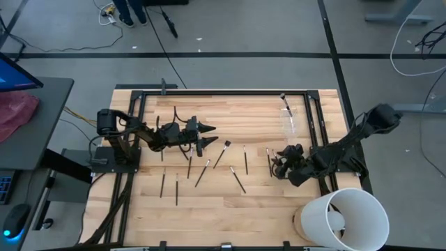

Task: Put items in baskets/containers
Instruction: Put the eyeshadow brush into the transparent organizer

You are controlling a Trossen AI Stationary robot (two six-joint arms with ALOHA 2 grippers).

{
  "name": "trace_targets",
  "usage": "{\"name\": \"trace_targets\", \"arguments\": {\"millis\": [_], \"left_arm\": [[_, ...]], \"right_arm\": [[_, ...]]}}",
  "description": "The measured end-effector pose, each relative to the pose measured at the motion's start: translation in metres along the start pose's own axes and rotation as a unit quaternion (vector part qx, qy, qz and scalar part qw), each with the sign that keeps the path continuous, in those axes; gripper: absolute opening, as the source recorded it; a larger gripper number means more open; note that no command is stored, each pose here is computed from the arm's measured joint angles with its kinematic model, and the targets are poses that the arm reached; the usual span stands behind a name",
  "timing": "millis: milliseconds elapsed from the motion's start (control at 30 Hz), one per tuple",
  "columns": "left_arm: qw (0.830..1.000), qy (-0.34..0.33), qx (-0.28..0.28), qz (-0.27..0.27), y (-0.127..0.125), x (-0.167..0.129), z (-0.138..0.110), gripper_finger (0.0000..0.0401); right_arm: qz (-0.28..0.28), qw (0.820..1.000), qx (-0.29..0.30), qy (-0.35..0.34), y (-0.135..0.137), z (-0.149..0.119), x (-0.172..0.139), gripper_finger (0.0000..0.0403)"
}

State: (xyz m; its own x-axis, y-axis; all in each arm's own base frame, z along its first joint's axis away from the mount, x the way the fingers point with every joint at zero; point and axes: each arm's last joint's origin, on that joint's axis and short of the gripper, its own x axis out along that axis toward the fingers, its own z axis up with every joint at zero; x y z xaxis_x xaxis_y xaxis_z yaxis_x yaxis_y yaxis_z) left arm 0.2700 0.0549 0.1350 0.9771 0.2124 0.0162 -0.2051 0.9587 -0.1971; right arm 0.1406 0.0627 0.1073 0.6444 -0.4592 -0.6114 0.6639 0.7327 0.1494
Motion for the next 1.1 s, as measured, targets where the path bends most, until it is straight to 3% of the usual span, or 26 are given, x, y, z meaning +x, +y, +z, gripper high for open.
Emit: {"name": "trace_targets", "arguments": {"millis": [167, 533, 667, 867, 1100], "left_arm": [[1.000, -0.001, 0.000, 0.005, 0.000, 0.000, 0.000, 0.0232], [1.000, -0.002, 0.000, 0.009, 0.000, 0.000, 0.000, 0.0232], [1.000, -0.002, -0.002, 0.009, 0.001, 0.000, 0.000, 0.0232], [1.000, -0.002, -0.004, 0.009, 0.001, 0.000, 0.000, 0.0232], [1.000, -0.001, -0.004, 0.005, 0.000, 0.000, 0.000, 0.0232]], "right_arm": [[-0.035, 0.999, -0.028, -0.017, -0.004, -0.005, 0.007, 0.0224], [-0.091, 0.995, -0.043, 0.004, -0.008, -0.028, 0.025, 0.0152], [-0.094, 0.994, -0.048, 0.003, -0.009, -0.033, 0.024, 0.0114], [-0.097, 0.993, -0.061, 0.006, -0.013, -0.037, 0.020, 0.0020], [-0.084, 0.996, -0.034, -0.013, -0.013, -0.036, 0.019, 0.0008]]}}
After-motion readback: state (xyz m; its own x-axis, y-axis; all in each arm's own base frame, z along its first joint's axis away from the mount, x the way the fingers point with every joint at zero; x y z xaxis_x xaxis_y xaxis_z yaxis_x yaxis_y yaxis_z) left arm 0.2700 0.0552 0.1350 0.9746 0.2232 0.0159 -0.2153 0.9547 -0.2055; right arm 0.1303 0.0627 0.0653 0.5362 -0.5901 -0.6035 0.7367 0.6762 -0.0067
